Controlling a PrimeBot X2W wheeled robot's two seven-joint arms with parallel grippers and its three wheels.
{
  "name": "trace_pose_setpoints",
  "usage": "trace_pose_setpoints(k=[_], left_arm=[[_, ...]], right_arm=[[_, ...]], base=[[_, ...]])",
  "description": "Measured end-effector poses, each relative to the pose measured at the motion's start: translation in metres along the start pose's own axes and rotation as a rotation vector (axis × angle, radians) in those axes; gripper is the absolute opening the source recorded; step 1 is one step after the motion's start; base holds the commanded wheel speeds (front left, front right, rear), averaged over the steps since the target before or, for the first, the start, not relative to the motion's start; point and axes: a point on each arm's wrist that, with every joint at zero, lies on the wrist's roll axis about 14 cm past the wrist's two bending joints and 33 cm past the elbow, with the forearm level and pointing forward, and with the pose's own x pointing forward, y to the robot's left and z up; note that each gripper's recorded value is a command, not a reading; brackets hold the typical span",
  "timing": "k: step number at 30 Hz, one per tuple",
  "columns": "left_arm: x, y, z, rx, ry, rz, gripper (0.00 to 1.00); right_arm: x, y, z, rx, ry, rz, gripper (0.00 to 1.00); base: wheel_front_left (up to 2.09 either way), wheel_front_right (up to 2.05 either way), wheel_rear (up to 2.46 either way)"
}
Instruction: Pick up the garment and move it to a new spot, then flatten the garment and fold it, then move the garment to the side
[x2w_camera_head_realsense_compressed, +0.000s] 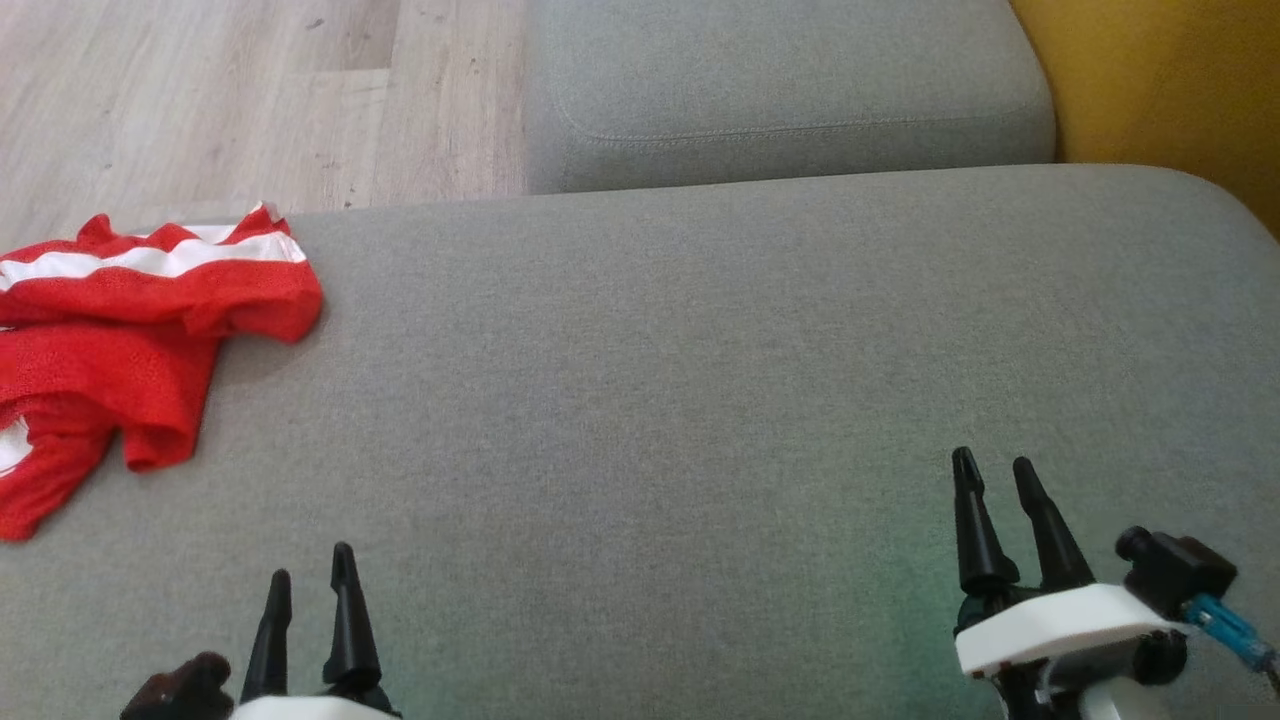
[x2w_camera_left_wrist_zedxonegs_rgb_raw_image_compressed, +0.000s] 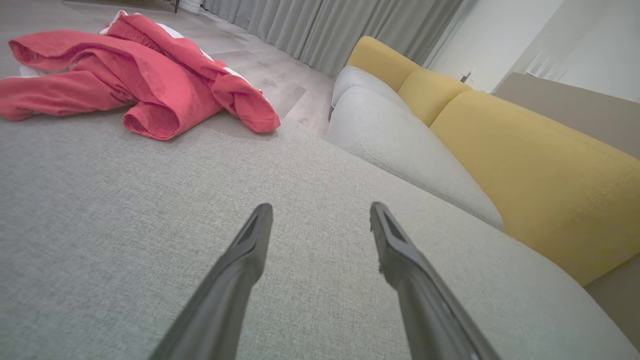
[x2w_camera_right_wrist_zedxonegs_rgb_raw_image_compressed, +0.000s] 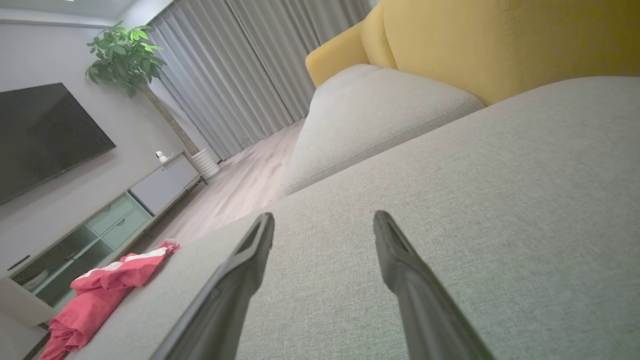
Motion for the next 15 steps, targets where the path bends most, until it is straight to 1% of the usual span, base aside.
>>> trace_pose_setpoints(k=[15], left_arm=[[-0.009,0.0,-0.01,0.159,0.026,-0.014,1.0]], right_arm=[[-0.002,0.012,-0.003,-0.178,-0.005,0.052,1.0]], base=[[0.0,0.0,0.0]])
